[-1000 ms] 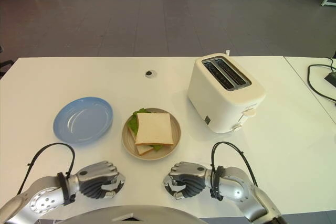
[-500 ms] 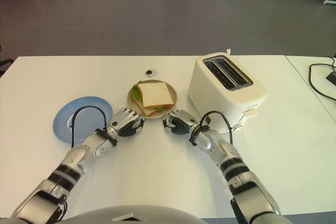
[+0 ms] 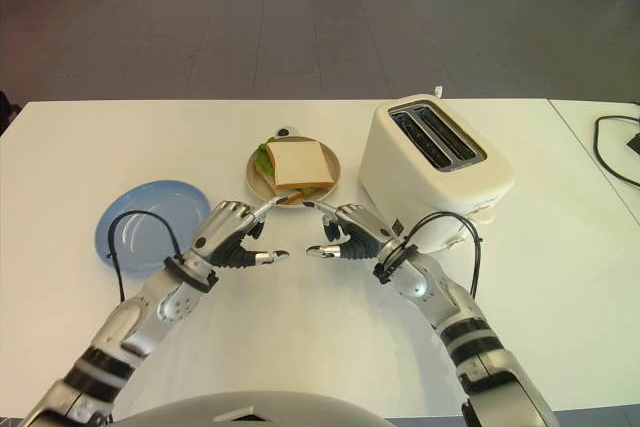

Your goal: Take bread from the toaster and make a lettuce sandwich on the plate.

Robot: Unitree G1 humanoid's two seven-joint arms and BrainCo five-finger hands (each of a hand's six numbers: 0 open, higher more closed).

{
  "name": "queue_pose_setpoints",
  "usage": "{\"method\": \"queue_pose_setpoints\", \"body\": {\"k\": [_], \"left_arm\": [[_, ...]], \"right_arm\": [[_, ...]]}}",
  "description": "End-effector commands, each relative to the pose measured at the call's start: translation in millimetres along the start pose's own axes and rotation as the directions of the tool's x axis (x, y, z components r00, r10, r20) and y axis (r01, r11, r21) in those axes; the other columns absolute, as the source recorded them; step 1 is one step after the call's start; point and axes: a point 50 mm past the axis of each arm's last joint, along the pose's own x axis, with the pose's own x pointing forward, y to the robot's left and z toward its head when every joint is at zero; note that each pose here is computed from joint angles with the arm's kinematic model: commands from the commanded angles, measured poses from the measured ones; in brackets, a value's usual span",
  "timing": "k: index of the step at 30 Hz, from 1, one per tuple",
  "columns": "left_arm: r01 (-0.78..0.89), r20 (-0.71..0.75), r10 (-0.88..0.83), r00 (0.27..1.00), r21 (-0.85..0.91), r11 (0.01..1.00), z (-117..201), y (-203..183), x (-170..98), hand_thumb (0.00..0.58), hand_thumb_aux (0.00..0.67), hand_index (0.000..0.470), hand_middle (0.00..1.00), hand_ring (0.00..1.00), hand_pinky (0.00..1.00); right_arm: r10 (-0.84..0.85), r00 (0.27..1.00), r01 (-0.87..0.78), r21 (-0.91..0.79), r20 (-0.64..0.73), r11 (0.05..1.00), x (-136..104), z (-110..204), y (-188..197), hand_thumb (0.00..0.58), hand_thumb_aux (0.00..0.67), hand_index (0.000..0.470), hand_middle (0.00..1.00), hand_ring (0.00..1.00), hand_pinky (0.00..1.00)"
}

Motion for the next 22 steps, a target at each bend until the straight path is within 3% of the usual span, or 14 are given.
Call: {"method": "queue_pose_setpoints", "body": {"k": [1,4,10,16,22], "left_arm": [[-0.079,-0.023,0.079,0.997,-0.522,0.849,-2.7,20.1,-32.8,0.0,0.0,0.0,0.0,0.0,0.0],[-0.134,-0.076,0.118,0.99,-0.749,0.648,-23.6,8.8,-31.9,0.0,0.0,0.0,0.0,0.0,0.0],[-0.13,-0.048,0.17,0.984,-0.848,0.513,-31.1,7.1,-32.8,0.0,0.0,0.0,0.0,0.0,0.0],[-0.097,-0.015,0.164,0.986,-0.856,0.507,-31.5,4.8,-27.6,0.0,0.0,0.0,0.0,0.0,0.0],[-0.029,0.037,0.113,0.993,-0.846,0.532,-28.7,-1.9,-31.2,0.0,0.0,0.0,0.0,0.0,0.0]], "right_arm": [[-0.133,0.991,0.111,0.374,0.034,0.921,-35.8,19.8,-5.9,0.0,0.0,0.0,0.0,0.0,0.0],[-0.147,0.988,0.096,0.577,0.042,0.811,-32.2,20.8,11.9,0.0,0.0,0.0,0.0,0.0,0.0],[-0.194,0.981,0.128,0.678,0.022,0.724,-29.0,3.0,7.0,0.0,0.0,0.0,0.0,0.0,0.0],[-0.203,0.977,0.105,0.692,0.06,0.714,-34.6,5.3,3.9,0.0,0.0,0.0,0.0,0.0,0.0],[-0.216,0.966,0.061,0.69,0.14,0.721,-44.3,26.7,0.3,0.0,0.0,0.0,0.0,0.0,0.0]]}}
